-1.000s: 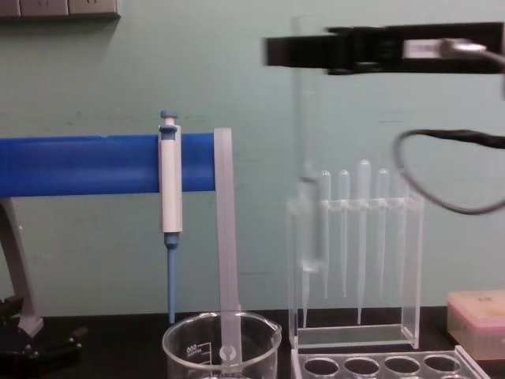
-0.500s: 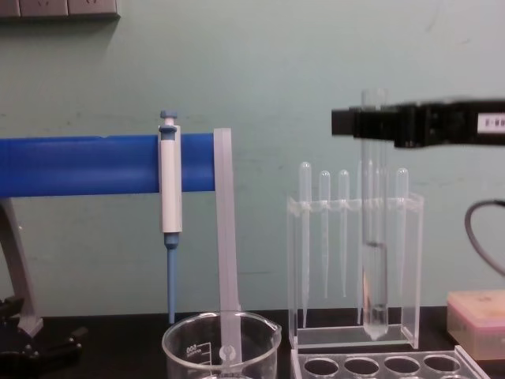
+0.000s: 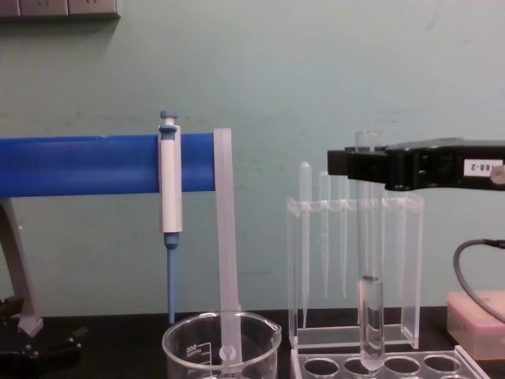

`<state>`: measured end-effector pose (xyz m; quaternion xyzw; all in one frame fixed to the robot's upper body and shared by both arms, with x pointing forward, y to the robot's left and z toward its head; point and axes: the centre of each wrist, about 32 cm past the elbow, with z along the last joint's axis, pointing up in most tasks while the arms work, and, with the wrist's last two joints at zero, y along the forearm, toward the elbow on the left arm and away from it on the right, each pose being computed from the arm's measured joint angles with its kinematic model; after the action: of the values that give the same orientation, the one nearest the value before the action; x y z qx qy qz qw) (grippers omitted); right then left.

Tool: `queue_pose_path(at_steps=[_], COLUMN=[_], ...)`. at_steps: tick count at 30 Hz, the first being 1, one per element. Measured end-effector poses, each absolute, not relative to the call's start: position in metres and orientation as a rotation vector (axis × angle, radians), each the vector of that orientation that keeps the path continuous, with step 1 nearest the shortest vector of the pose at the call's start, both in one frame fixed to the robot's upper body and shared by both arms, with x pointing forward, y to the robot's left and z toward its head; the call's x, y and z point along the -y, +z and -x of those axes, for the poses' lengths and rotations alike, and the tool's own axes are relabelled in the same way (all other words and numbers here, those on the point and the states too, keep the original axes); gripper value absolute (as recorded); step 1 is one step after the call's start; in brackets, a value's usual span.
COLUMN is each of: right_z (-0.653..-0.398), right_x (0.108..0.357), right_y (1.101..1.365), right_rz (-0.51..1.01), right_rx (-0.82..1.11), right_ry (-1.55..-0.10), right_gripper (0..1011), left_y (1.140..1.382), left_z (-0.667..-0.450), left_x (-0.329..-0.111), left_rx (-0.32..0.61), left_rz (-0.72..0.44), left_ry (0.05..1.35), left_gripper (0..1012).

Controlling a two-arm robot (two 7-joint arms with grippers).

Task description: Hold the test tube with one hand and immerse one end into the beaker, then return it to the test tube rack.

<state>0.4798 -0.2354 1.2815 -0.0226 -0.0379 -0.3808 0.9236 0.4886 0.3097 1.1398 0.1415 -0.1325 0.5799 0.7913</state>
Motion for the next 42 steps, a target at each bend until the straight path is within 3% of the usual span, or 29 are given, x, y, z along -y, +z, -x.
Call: queue_pose_path(at_steps=[42], right_z=[-0.496], right_x=[0.233], right_y=[1.253], right_rz=[0.071], right_rx=[0.031], right_ry=[-0.810], right_gripper=[224], left_y=[1.140], left_z=[-0.489], left_x=[-0.310], left_rx=[0.285], left_rz=[-0.304], left_ry=[1.248], left_gripper=[1000])
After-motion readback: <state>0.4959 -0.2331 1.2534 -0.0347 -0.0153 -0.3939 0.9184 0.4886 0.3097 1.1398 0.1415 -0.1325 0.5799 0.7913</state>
